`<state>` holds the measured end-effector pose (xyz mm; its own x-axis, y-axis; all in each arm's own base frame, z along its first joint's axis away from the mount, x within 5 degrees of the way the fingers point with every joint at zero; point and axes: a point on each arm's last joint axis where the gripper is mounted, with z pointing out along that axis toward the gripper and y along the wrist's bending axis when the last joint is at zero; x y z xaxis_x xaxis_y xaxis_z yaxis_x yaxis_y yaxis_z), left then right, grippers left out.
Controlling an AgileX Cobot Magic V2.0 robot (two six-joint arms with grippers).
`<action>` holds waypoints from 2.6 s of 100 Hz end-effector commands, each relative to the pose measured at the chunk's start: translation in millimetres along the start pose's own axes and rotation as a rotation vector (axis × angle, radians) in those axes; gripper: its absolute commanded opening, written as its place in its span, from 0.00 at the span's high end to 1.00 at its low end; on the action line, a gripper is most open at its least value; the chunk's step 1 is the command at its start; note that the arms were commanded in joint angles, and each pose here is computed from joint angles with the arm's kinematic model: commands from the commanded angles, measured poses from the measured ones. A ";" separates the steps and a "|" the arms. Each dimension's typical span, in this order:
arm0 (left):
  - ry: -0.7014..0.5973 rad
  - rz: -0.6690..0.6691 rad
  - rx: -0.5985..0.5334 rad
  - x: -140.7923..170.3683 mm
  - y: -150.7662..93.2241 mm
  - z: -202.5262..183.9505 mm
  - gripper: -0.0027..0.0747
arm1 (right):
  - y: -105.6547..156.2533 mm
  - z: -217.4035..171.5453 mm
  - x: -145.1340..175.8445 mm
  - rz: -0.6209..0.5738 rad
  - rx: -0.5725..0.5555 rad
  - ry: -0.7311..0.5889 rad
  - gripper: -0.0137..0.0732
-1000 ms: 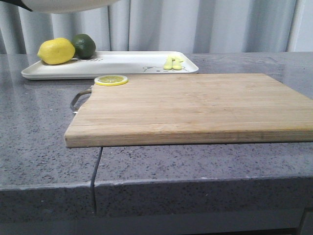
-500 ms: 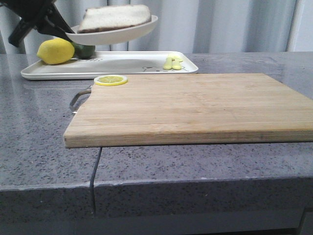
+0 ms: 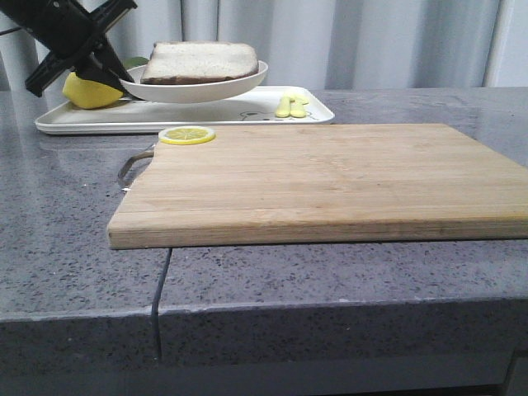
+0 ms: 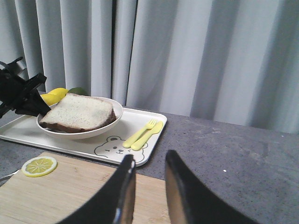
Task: Place bread and move sandwich to tray
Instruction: 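Carry the plate with the left gripper over the white tray, then lower the plate onto the tray and open the left gripper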
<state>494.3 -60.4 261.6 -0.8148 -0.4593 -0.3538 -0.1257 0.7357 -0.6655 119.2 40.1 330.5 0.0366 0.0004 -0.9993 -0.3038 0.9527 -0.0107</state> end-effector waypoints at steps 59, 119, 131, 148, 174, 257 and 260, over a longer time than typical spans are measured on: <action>-0.159 -0.025 0.081 -14.6 -28.0 -20.2 0.99 | -4.6 -1.0 -13.8 -0.007 0.048 -0.068 0.63; -0.147 -0.024 0.072 -13.6 -27.1 -20.0 0.99 | -4.8 -1.0 -14.0 -0.007 0.050 -0.070 0.63; -0.142 -0.016 0.061 -13.1 -26.2 -19.9 0.99 | -5.3 -1.1 -14.4 -0.006 0.055 -0.075 0.63; -0.141 -0.018 0.041 -13.0 -24.4 -19.8 0.99 | -5.7 -1.1 -14.7 -0.006 0.060 -0.078 0.63; -0.142 -0.023 0.033 -13.0 -23.6 -19.7 0.99 | -5.7 -1.1 -14.8 -0.006 0.060 -0.079 0.63; -0.121 -0.023 0.030 -11.2 -23.3 -19.5 0.68 | -6.5 -1.2 -15.4 -0.006 0.069 -0.086 0.63; -0.120 -0.023 0.029 -11.0 -23.3 -19.5 0.65 | -6.5 -1.2 -15.4 -0.006 0.069 -0.086 0.63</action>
<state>501.6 -57.3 243.7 -0.7958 -0.4974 -0.3454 -0.1937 0.7495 -0.6331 119.5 38.8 331.7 0.0486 0.0058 -0.9988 -0.2891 0.9572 -0.0085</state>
